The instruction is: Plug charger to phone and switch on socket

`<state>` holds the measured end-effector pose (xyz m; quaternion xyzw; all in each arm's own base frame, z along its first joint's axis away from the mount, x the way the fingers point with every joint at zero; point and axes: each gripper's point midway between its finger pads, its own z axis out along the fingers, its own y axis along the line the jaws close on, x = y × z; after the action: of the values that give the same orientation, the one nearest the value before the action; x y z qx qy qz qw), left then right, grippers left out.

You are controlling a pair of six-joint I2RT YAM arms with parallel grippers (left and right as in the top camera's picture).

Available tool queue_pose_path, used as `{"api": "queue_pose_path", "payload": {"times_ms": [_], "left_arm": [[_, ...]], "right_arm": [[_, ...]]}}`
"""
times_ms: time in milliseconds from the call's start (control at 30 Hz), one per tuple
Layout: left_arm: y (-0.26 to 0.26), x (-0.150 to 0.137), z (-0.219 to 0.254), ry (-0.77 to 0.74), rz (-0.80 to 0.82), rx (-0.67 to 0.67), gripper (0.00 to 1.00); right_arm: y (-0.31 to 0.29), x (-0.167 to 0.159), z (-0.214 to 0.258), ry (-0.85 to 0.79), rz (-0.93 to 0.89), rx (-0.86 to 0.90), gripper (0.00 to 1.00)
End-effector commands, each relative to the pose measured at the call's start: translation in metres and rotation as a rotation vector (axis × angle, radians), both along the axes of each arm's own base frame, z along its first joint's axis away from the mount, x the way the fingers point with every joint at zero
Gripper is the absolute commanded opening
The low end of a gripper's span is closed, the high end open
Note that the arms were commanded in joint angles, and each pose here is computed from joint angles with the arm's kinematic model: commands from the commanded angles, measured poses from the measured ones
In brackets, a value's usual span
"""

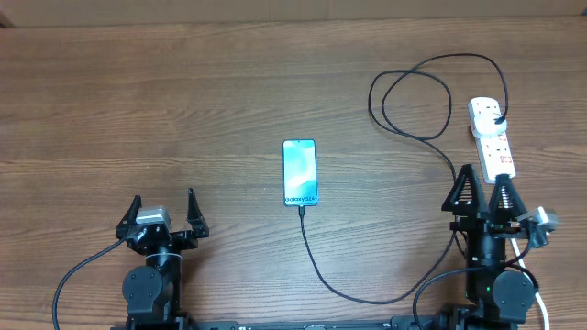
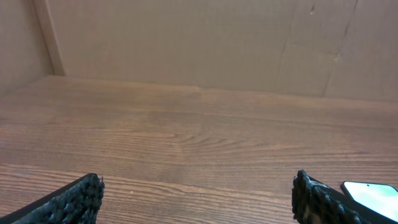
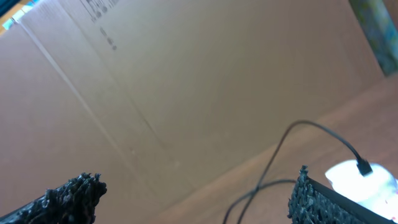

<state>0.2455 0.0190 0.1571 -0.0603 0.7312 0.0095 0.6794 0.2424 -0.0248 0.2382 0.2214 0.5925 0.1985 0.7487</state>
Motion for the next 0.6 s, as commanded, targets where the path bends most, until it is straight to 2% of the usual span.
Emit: {"api": "queue_pose_path", "payload": {"times_ms": [0,133,400,567], "left_arm": [[0.000,0.000,0.000,-0.004,-0.003,0.017,1.00],[0.000,0.000,0.000,-0.004,-0.003,0.017,0.99],[0.000,0.000,0.000,-0.004,-0.003,0.017,1.00],[0.000,0.000,0.000,-0.004,-0.003,0.017,1.00]], "right_arm": [[-0.003,0.001,-0.021,0.035,-0.018,0.000,1.00],[-0.004,0.001,-0.037,0.098,-0.025,0.002,1.00],[0.002,0.003,-0.068,0.234,-0.012,-0.119,1.00],[0.019,0.004,-0.069,0.242,0.051,-0.305,1.00]]}}
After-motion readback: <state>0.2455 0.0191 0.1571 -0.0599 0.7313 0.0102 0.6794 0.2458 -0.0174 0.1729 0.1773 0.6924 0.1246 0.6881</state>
